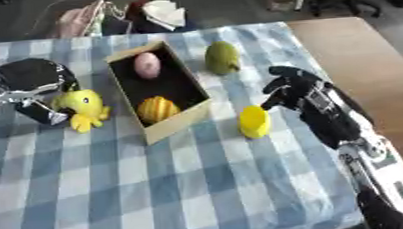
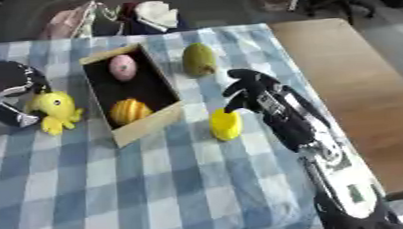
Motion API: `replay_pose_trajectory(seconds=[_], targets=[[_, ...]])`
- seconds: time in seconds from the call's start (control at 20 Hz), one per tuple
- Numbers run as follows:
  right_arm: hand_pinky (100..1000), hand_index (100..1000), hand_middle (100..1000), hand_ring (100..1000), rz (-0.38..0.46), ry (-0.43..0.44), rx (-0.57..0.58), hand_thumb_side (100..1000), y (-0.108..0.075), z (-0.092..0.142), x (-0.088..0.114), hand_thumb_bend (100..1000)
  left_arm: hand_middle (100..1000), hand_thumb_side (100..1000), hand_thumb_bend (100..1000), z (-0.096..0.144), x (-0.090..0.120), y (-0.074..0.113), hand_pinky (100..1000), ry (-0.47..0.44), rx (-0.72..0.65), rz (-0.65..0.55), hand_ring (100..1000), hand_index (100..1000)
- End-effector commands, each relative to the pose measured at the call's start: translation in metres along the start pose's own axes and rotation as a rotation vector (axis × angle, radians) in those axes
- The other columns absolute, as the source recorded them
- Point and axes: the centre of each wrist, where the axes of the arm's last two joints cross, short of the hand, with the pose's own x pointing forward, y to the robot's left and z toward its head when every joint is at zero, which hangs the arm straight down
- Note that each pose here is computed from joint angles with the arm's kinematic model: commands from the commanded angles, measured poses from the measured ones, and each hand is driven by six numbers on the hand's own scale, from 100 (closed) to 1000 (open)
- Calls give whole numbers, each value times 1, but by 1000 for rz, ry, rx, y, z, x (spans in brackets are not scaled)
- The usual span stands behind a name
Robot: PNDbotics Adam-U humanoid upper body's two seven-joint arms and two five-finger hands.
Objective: Pick up objects on the table and place them in the box.
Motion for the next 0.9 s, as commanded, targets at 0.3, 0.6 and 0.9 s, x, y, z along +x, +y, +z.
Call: replay_pose_trajectory(seconds=[0.3,0.6,0.9], targets=[[682,858,636,579,24,-8,-8,732,-5,-1,5,100,369,245,254,21,-20,57,621,-6,180,-88,400,510],[682,858,637,579,20,-7,-3,732,-4,-1,5,100,369,229,232,12,-13,90,623,-64,264,-90,401,511],[682,858,637,579,3,-15,14,731,1,-5,4,100,377,232,210,-20,7,99,625,-129,265,-52,408,518]])
